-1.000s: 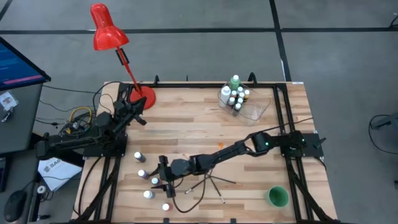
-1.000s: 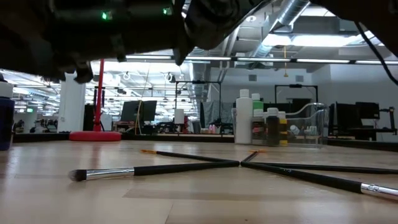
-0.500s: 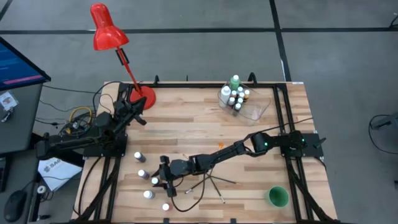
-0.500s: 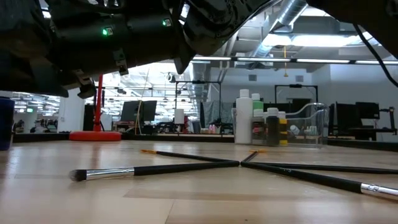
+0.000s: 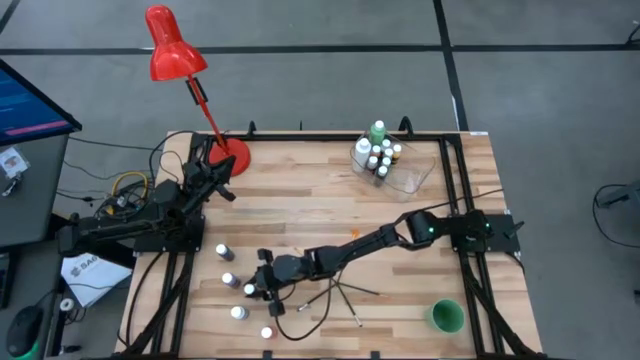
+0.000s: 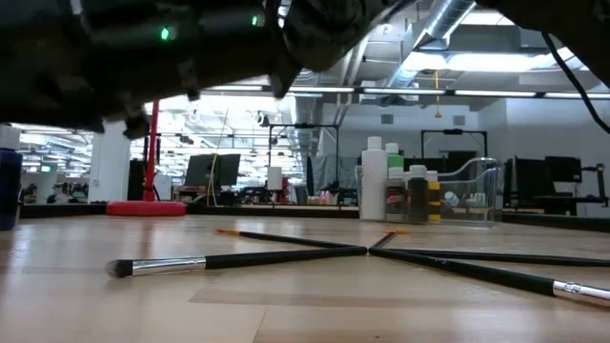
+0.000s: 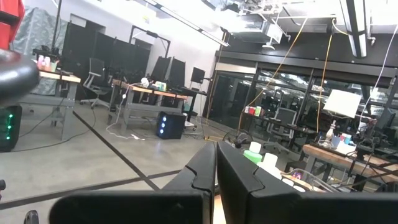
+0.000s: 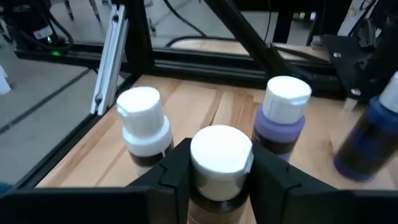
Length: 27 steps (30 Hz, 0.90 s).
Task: Pick & Place Paint Supplies
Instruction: Put the small black paint bottle into the transparent bin
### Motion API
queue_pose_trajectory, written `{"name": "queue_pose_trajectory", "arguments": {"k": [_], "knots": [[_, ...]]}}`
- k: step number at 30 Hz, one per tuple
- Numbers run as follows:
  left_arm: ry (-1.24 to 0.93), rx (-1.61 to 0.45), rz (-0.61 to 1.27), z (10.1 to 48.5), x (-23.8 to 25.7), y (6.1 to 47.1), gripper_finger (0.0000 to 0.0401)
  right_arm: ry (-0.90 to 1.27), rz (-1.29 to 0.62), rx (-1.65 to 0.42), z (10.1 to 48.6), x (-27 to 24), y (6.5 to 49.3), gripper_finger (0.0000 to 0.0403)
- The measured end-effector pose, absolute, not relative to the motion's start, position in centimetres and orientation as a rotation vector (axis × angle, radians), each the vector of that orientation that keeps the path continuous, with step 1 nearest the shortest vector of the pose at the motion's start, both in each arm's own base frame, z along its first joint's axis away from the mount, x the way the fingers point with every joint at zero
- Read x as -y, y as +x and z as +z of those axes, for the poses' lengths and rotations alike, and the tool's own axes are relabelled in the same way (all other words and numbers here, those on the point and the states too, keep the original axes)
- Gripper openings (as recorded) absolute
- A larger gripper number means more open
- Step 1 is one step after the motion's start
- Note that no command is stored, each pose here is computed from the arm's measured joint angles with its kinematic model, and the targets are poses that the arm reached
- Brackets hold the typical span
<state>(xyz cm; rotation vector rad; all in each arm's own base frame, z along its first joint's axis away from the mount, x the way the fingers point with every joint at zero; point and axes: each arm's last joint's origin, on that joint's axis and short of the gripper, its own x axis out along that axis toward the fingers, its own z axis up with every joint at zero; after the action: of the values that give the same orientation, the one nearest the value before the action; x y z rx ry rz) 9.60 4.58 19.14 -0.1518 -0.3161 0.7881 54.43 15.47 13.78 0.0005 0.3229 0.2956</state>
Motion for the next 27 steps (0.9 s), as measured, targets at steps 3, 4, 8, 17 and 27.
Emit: {"name": "queue_pose_trajectory", "arguments": {"k": [3, 4, 8, 17, 27], "knots": [[-0.152, 0.316, 0.788, 19.1, -4.6, 9.6, 0.0008, -0.046, 0.295, -0.355, 16.8, -14.9, 53.8, 0.0110], [-0.152, 0.316, 0.788, 19.1, -4.6, 9.6, 0.0008, -0.060, 0.292, -0.357, 18.2, -14.5, 53.5, 0.0110], [-0.152, 0.316, 0.788, 19.1, -4.6, 9.6, 0.0008, -0.136, 0.278, -0.423, 23.9, -12.4, 51.1, 0.0110], [-0.152, 0.316, 0.788, 19.1, -4.6, 9.6, 0.0008, -0.215, 0.013, -0.599, 35.5, -4.9, 39.1, 0.0110], [-0.152, 0.316, 0.788, 19.1, -4.6, 9.6, 0.0008, -0.052, -0.582, -0.647, 36.7, 1.8, 22.7, 0.0110]]}}
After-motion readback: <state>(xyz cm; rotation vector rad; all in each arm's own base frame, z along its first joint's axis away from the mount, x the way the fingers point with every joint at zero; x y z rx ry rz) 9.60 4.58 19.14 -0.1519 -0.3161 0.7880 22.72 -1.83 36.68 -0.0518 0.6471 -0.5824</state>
